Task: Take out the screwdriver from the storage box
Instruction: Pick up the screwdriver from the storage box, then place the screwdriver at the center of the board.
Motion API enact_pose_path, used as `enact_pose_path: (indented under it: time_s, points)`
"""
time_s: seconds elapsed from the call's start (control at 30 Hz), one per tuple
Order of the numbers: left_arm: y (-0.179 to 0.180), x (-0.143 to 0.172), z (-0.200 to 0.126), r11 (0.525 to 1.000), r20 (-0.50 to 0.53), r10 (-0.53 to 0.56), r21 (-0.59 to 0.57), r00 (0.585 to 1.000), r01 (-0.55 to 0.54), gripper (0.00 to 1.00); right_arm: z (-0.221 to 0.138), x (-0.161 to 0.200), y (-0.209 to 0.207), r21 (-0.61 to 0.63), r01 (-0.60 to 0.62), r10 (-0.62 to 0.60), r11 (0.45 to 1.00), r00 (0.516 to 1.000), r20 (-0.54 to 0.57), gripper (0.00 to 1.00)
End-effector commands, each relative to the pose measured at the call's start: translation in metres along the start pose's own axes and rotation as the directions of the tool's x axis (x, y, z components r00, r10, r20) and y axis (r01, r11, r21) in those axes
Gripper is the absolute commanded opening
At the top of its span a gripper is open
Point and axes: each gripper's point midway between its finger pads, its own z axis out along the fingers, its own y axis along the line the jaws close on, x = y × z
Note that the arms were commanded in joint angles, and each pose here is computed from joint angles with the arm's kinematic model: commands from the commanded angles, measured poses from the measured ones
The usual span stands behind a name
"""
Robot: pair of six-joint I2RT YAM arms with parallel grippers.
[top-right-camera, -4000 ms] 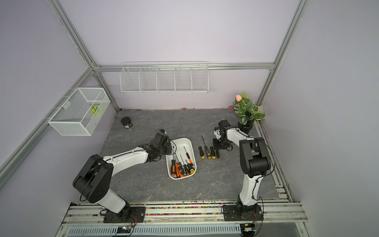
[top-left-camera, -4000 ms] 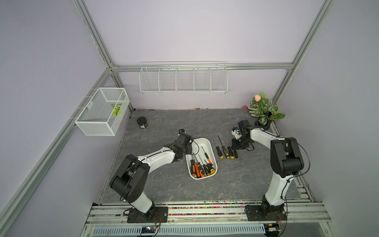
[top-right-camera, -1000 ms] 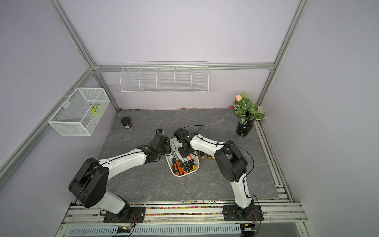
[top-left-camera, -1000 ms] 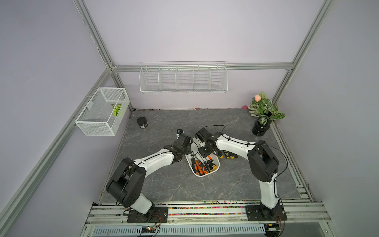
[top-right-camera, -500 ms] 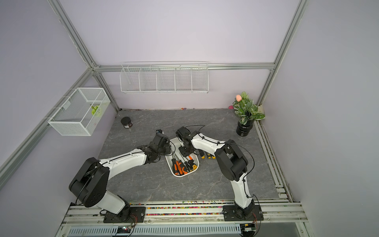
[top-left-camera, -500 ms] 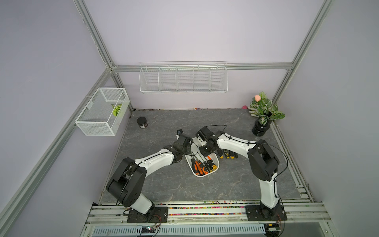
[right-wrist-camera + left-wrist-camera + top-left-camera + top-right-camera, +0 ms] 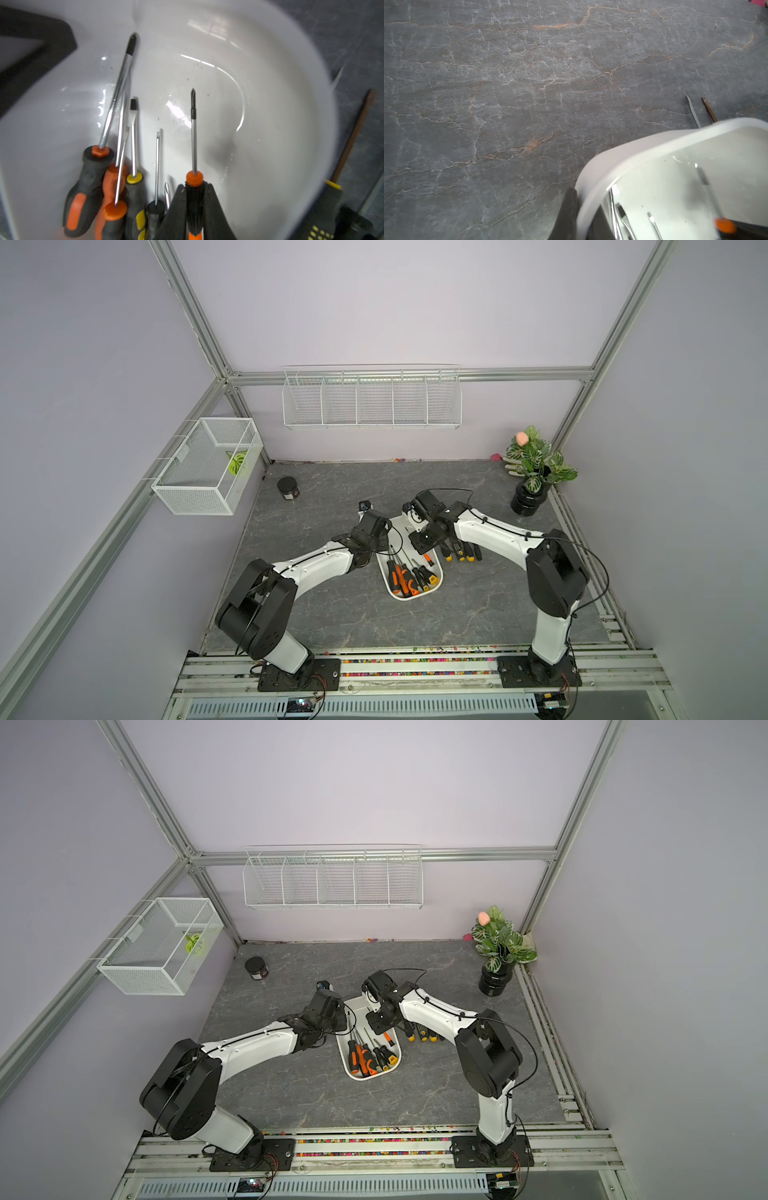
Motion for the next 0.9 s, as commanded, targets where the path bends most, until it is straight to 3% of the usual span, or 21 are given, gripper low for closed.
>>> enact_pose_path:
  time_s: [0.0,0.3,0.43,0.57,0.87]
  points:
    - [0.002,-0.001,0.003,1.000,0.002,0.024,-0.013,1.000,-0.024,0.00,-0.016,0.008,-0.002,-0.024,-0.016,0.016,1.000,1.000,0.004,0.00]
    - [0.002,-0.002,0.003,0.999,0.001,0.030,-0.012,1.000,-0.030,0.00,-0.058,0.009,-0.012,-0.083,-0.038,0.047,0.996,0.993,0.112,0.00]
    - [0.002,0.001,0.005,0.999,-0.005,0.038,-0.012,0.999,-0.038,0.00,-0.076,0.024,-0.048,0.029,-0.067,0.063,0.997,0.992,0.111,0.00]
    - [0.001,0.003,0.008,0.999,-0.010,0.038,-0.007,0.999,-0.038,0.00,-0.084,0.043,-0.092,0.093,-0.166,0.155,0.982,0.981,0.113,0.00]
    - [-0.003,0.000,0.007,0.999,-0.006,0.044,0.007,0.999,-0.044,0.00,-0.061,0.082,-0.175,0.210,-0.338,0.331,0.917,0.941,0.072,0.00]
